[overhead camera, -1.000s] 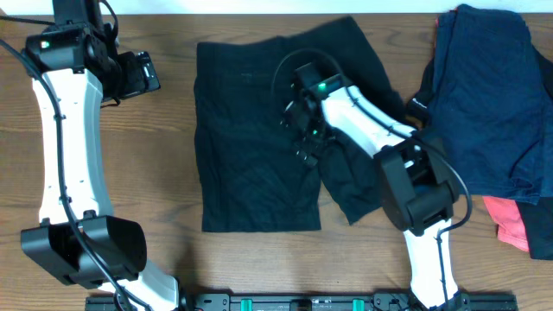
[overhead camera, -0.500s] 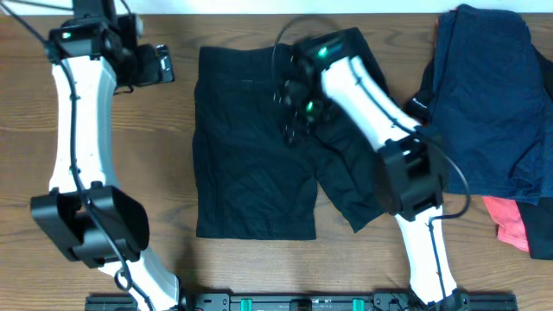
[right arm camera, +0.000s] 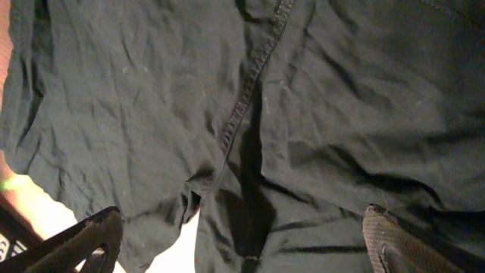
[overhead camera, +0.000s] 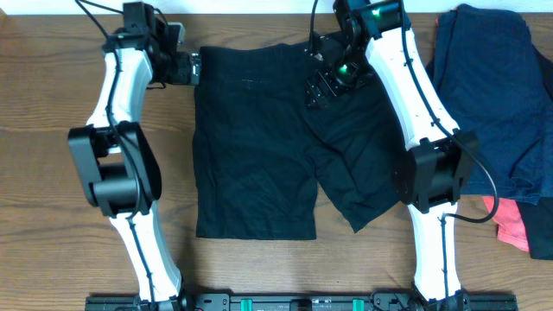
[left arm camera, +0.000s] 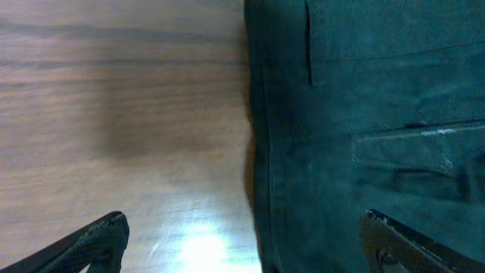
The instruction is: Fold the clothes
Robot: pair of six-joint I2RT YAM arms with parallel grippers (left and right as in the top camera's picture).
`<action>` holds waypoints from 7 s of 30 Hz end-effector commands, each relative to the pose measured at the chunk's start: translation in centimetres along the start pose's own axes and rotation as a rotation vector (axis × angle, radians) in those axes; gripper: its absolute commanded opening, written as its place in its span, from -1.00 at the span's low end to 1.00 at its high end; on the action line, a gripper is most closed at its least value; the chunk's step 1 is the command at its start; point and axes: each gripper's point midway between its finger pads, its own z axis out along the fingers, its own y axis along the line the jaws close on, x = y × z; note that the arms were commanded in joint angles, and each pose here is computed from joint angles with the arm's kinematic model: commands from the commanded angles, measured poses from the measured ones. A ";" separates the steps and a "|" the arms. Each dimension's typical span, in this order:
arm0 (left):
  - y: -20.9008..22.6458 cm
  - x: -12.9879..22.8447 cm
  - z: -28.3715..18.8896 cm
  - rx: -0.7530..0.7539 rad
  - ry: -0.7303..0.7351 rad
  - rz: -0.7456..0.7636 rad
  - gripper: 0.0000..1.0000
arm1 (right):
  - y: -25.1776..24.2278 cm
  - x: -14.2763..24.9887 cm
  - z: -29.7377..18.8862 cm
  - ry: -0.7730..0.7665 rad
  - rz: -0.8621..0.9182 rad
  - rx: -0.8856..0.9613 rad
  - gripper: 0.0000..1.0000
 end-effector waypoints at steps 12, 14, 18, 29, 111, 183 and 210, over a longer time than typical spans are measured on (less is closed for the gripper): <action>-2.9 -0.5 6.5 -0.033 -0.021 0.212 0.96 | -0.7 0.2 -1.3 -0.004 0.006 0.061 0.98; -2.9 -0.4 6.7 -0.042 -0.018 0.215 0.84 | -0.7 0.4 -1.3 0.001 0.010 0.060 0.99; -2.4 -0.4 6.7 -0.073 -0.014 0.208 0.49 | -0.7 0.5 -1.3 0.007 0.013 0.058 0.99; 0.0 1.0 6.3 -0.193 0.031 -0.046 -0.88 | -0.7 0.6 -1.3 0.011 0.015 0.057 0.99; 7.9 11.0 -30.6 -0.428 -0.048 -0.723 0.96 | -16.6 -2.0 14.2 -0.413 0.259 0.343 0.98; 3.7 16.6 -0.9 -0.006 0.033 -0.390 -0.57 | 5.9 8.5 -1.5 0.062 0.364 0.102 0.75; 2.8 31.2 -6.9 -0.288 0.629 -0.857 -0.88 | 3.4 12.9 6.3 0.162 0.441 0.144 0.76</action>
